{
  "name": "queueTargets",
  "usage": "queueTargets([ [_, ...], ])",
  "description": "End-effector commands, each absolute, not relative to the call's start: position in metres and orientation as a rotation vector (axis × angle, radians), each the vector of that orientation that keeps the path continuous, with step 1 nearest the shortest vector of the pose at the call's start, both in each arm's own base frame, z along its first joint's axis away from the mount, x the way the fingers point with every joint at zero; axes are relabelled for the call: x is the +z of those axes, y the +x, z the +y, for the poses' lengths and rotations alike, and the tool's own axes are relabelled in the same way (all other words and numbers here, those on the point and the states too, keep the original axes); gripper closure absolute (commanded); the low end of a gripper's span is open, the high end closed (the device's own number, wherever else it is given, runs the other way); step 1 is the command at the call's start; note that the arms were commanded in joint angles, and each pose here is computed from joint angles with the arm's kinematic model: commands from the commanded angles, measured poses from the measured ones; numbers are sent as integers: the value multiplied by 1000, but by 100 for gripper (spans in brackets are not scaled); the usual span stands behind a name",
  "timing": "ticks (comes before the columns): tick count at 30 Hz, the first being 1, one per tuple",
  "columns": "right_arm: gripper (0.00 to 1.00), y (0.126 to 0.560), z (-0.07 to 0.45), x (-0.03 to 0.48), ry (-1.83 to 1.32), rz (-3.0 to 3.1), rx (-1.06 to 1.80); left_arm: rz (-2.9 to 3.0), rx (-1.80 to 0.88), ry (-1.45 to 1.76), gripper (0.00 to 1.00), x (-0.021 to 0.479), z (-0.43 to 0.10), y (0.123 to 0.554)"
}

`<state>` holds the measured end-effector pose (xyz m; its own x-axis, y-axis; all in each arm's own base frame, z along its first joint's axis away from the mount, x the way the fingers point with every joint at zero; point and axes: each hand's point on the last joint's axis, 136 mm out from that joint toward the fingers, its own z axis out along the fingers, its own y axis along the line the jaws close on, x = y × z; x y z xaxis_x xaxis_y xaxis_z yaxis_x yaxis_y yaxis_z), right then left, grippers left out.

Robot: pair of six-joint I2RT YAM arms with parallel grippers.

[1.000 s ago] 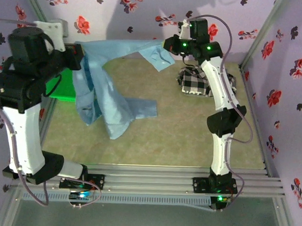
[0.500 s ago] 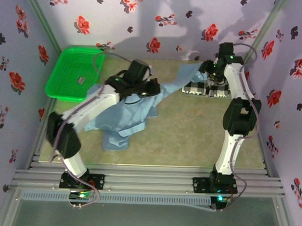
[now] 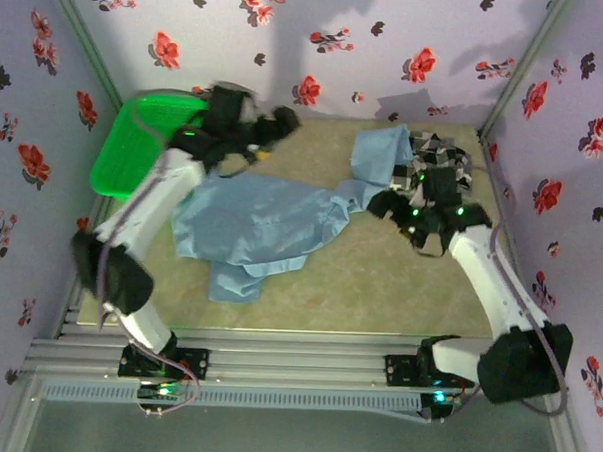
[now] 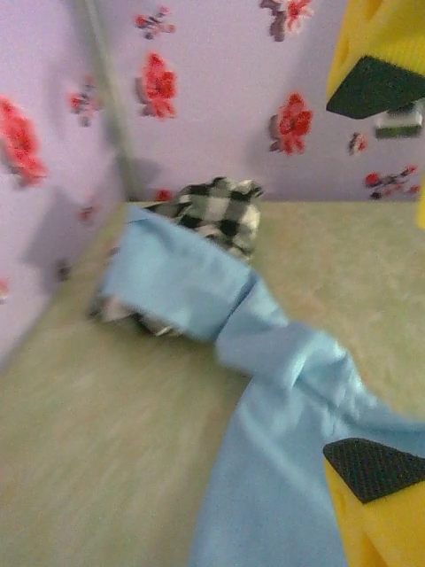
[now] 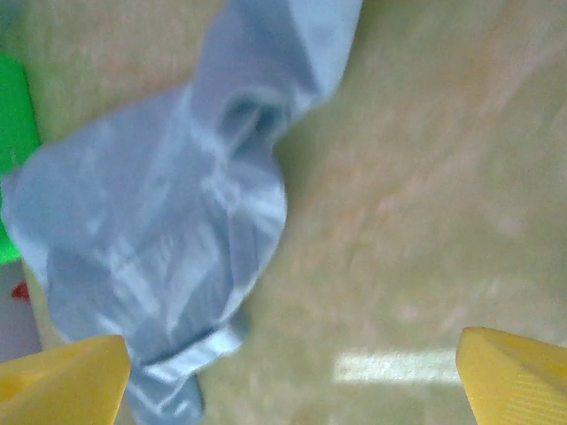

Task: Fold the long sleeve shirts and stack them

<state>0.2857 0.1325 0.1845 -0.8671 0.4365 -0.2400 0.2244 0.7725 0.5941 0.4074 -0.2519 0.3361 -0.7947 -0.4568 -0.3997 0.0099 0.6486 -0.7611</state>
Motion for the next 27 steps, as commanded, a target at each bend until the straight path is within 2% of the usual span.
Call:
queueTargets([
  [1, 4, 260, 182, 180, 616, 2574, 1016, 2471, -782, -312, 2, 324, -175, 344],
  [5, 5, 253, 249, 152, 628, 2594, 1110, 2771, -493, -316, 2, 246, -111, 284],
  [10, 7, 264, 322, 120, 629, 2663, 1118, 2929, -343, -431, 3, 171, -74, 241],
  [14, 11, 264, 350, 91, 676, 2731, 1047, 2917, -356, -575, 2, 134, -70, 243],
  [19, 15, 262, 344, 73, 743, 2754, 929, 2859, -404, -689, 1, 108, -67, 263],
  [27, 20, 255, 342, 60, 792, 2782, 820, 2865, -393, -840, 2, 71, -54, 272],
])
